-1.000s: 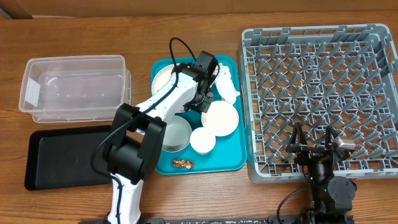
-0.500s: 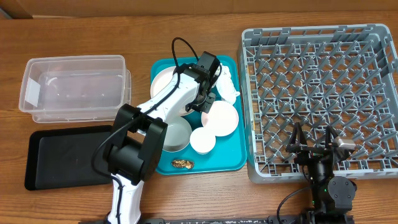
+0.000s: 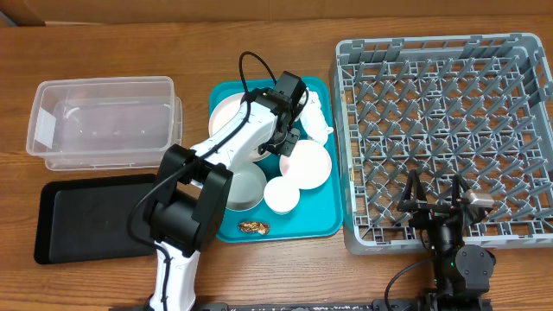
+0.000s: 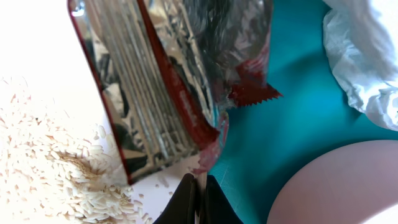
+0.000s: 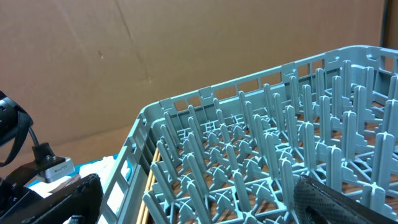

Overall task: Sort waste into correct bins and load items into the dishwasher
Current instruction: 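Close the left gripper on the white plate's edge, then lift the white plate with the left gripper off the teal tray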

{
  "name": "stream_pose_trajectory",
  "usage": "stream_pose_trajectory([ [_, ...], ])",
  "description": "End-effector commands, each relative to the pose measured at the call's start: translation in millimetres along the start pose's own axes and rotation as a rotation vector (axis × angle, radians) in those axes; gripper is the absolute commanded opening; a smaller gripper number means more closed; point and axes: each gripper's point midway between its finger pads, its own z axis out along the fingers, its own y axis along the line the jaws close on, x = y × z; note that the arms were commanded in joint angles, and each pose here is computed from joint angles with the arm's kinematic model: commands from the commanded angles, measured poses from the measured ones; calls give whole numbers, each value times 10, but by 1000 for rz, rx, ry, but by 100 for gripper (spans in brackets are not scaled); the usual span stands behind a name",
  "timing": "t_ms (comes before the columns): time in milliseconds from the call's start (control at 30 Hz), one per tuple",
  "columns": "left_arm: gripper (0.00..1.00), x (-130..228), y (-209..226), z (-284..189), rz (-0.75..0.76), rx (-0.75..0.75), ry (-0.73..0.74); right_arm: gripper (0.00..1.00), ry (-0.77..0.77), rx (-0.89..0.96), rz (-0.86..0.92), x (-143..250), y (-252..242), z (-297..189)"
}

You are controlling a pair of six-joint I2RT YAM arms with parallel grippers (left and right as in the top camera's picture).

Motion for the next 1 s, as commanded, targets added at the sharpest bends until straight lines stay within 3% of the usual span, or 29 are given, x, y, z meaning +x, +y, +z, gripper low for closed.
stream_pose_trajectory([
  [0,4,84,30,77,-22,-6,35,100,-3,-3,-4,17,-4,2],
  [967,4,-191,142,-523,-78,-145,-34,100,-3,-3,-4,17,-4,2],
])
